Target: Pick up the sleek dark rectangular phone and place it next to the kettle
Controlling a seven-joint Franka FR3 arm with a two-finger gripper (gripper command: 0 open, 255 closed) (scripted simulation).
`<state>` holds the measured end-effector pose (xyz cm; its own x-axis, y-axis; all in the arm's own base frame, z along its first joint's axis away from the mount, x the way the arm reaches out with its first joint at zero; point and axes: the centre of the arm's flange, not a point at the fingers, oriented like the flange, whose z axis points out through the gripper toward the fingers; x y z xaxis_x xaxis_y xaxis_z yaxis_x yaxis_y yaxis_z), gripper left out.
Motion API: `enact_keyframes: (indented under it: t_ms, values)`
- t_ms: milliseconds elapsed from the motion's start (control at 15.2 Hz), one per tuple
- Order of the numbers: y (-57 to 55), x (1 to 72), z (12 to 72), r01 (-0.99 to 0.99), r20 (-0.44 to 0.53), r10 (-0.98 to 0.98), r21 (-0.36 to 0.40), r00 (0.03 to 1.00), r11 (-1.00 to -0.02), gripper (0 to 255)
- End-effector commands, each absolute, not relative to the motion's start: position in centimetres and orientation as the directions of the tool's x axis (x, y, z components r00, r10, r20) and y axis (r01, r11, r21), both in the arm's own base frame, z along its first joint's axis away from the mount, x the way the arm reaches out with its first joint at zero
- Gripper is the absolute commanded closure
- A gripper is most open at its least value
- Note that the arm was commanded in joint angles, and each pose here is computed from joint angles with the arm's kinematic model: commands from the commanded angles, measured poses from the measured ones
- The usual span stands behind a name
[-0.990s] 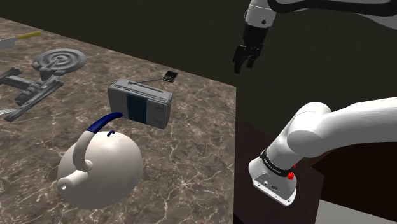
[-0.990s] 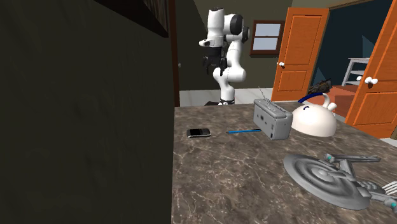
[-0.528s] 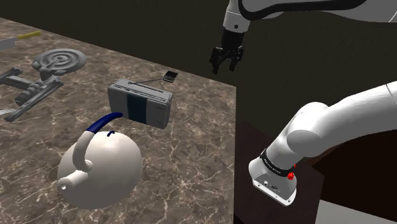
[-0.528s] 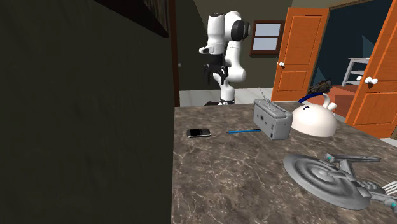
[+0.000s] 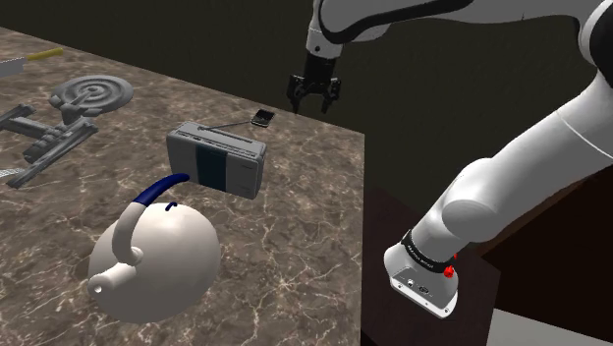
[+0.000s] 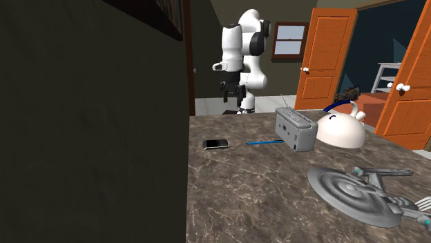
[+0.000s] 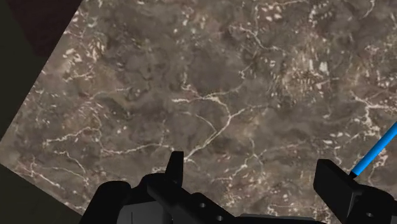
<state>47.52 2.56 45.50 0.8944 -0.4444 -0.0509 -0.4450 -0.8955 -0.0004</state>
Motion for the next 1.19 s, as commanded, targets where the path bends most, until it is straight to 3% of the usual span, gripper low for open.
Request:
enact_keyframes:
  t_ms: [0,924,1122]
  values:
    - [2.7,49.8,44.3,-0.494,-0.046,-0.494,-0.007,0.868,-0.869,0]
    - [0.7,65.7,37.1,-0.774,-0.027,-0.774,-0.057,0.633,-0.631,0]
    - [0.7,65.9,36.0,-0.776,-0.027,-0.776,-0.058,0.63,-0.628,0]
